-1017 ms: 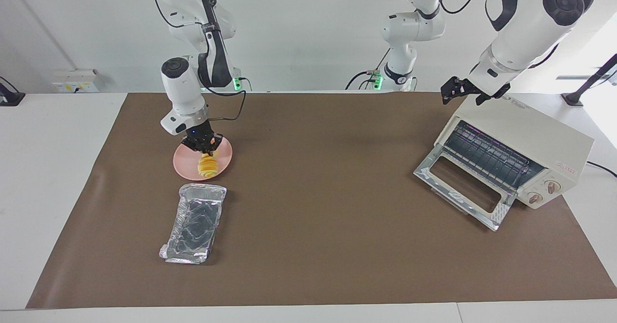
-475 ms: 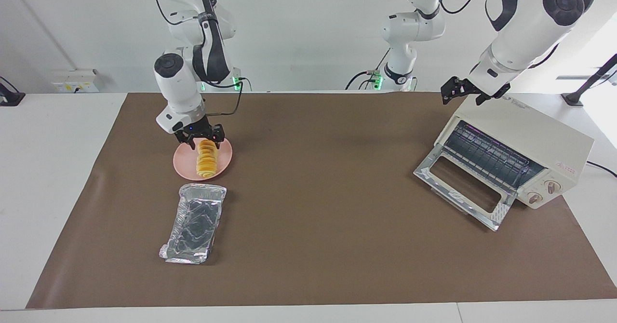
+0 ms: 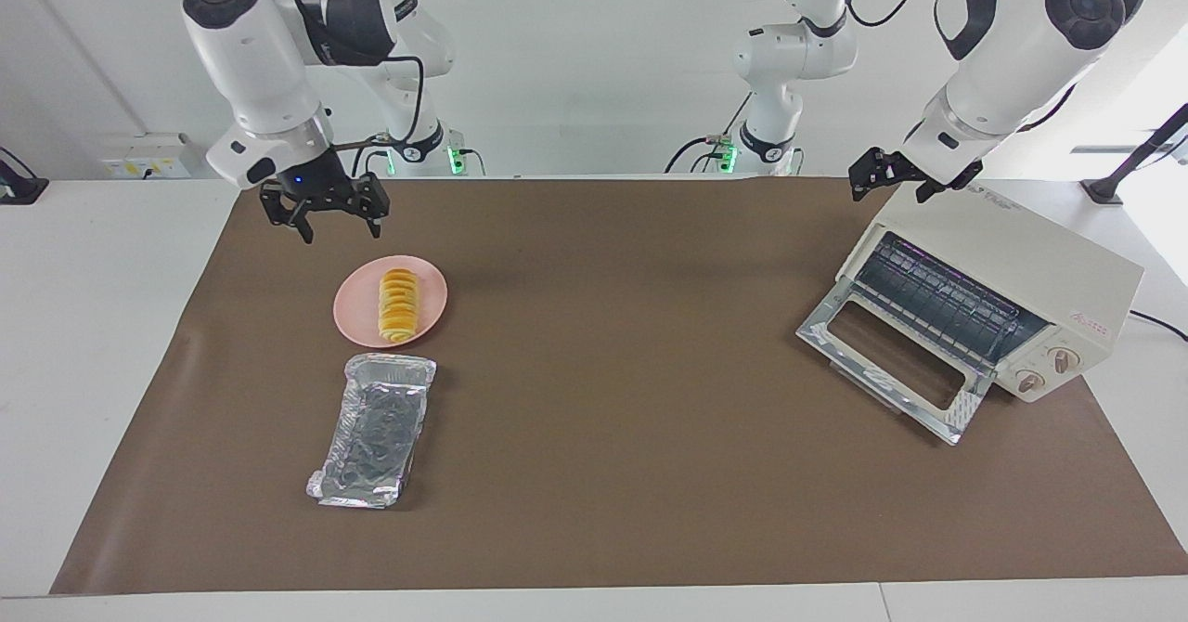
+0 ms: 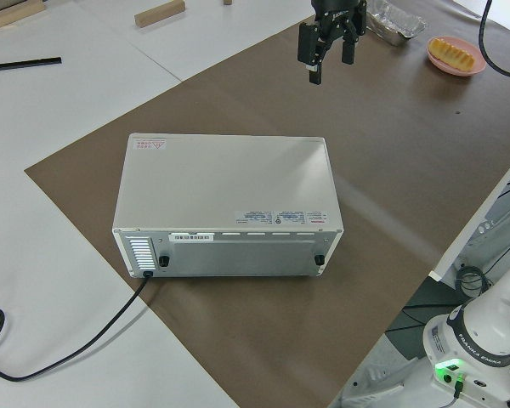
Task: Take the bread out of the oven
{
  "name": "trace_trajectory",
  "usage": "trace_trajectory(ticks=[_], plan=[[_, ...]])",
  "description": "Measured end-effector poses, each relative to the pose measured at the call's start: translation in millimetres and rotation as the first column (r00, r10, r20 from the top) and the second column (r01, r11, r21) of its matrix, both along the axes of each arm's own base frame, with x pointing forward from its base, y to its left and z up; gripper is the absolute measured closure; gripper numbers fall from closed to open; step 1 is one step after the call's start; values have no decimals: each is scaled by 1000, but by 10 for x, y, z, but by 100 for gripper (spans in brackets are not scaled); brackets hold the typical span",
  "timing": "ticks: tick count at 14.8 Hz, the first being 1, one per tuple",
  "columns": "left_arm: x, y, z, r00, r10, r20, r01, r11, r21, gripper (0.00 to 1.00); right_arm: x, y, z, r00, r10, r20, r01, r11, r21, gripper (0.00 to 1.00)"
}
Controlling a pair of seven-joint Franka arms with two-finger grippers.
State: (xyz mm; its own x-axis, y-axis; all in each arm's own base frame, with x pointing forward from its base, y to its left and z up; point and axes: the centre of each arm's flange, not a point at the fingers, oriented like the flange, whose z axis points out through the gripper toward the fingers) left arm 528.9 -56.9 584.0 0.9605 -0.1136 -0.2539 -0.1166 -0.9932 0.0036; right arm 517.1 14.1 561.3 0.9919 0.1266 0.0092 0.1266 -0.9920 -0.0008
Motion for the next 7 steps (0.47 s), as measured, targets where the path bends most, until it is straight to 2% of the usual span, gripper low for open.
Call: trace_trajectory(ticks=[3, 7], plan=[[0, 0, 0, 1000, 0, 0, 0, 1000, 0, 0, -53, -204, 461, 997, 69, -45, -69, 998, 4, 0], [0, 0, 0, 1000, 0, 0, 0, 1000, 0, 0, -27, -265, 821, 993, 74, -97, -75, 997, -5, 0]])
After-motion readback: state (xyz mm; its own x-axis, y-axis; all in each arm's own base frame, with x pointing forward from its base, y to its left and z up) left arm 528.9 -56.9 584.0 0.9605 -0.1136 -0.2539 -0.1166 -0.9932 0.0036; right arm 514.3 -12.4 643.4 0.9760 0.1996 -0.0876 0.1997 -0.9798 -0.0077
